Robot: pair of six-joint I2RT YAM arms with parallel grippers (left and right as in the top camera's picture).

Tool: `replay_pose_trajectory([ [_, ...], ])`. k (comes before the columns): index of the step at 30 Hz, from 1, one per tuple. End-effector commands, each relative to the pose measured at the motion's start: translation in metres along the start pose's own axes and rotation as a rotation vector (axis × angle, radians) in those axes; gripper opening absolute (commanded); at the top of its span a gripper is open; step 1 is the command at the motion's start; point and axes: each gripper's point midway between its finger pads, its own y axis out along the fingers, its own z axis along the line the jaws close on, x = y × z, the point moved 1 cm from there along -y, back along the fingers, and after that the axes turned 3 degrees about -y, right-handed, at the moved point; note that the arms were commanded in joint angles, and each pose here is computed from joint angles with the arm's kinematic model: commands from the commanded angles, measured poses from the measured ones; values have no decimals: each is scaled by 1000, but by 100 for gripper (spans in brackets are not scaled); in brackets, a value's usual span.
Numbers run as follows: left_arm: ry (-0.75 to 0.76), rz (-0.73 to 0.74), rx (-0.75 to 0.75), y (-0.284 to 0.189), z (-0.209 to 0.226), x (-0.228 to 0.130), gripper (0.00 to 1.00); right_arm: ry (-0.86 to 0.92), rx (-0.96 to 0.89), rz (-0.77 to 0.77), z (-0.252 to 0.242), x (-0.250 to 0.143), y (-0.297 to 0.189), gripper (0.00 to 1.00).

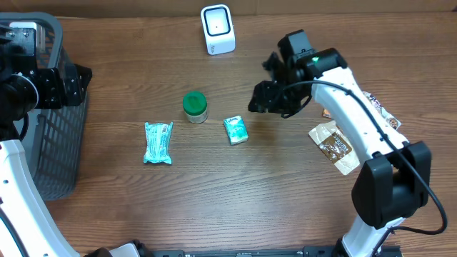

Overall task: Scan the item barcode
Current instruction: 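Grasp the teal Kleenex pack with the right gripper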

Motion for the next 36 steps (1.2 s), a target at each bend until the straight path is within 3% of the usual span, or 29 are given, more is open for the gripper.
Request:
replay_pose_trajectory([
  [1,20,1,-21,2,-4,0,100,46,0,65,-4,-20,33,65],
  [6,20,1,-20,2,-4,0,100,132,-10,57,-19,-30,63,53],
  [13,20,1,-21,2,-4,0,100,121,-3,32,-26,-38,85,50],
  [23,20,1,-21,2,-4,0,100,214,15,-6,-33,-47,108,38],
  [36,20,1,-20,2,-4,0,100,201,74,3,-18,-52,115,38],
])
